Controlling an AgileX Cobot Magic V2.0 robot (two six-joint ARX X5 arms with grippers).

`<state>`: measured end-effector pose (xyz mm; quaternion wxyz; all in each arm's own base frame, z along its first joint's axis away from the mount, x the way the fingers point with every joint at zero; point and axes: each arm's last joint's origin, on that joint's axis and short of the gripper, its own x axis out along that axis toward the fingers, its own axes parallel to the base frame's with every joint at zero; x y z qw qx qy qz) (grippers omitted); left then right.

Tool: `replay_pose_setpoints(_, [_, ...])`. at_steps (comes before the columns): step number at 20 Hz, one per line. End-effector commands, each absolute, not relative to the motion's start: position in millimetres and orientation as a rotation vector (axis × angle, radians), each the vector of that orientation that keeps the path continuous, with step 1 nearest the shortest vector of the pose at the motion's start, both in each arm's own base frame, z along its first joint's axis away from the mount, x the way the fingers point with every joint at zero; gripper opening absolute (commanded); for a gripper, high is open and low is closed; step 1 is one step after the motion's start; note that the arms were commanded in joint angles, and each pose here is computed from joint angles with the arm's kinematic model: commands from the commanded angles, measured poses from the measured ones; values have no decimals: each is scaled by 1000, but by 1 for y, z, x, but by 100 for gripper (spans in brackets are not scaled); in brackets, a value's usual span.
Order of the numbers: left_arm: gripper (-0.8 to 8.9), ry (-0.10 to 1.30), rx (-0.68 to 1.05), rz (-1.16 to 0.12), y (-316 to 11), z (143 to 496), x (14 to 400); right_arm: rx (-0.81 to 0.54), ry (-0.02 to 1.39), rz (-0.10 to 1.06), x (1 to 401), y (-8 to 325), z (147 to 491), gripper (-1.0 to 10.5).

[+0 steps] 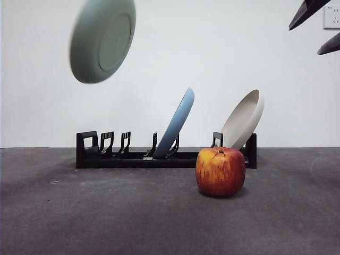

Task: Take the green plate from the plate rack,put the plate on the table,take the apple from the table,put the apple in the plate

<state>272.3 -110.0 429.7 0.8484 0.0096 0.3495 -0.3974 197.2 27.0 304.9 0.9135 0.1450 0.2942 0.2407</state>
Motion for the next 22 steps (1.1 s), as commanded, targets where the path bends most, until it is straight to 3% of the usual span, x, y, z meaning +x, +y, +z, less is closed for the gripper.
replay_pose_setpoints(1, [-9, 756, 210, -866, -120, 432, 246, 302, 599, 493, 198, 27, 307, 335])
replay_pose_setpoints(7, [-8, 876, 461, -803, -177, 404, 206, 302, 599, 492, 198, 27, 307, 335])
replay_pose_setpoints(12, [-9, 948, 509, -721, -211, 320, 201, 301, 599, 490, 198, 27, 307, 335])
replay_pose_setpoints(15, [-9, 905, 512, -738, -224, 271, 196, 301, 598, 489, 198, 27, 307, 335])
replay_pose_setpoints(18, [-9, 873, 517, -733, -227, 239, 194, 300, 598, 487, 198, 27, 307, 335])
replay_pose_setpoints(22, [-9, 930, 620, -695, -233, 210, 201, 300, 598, 487, 198, 27, 307, 335])
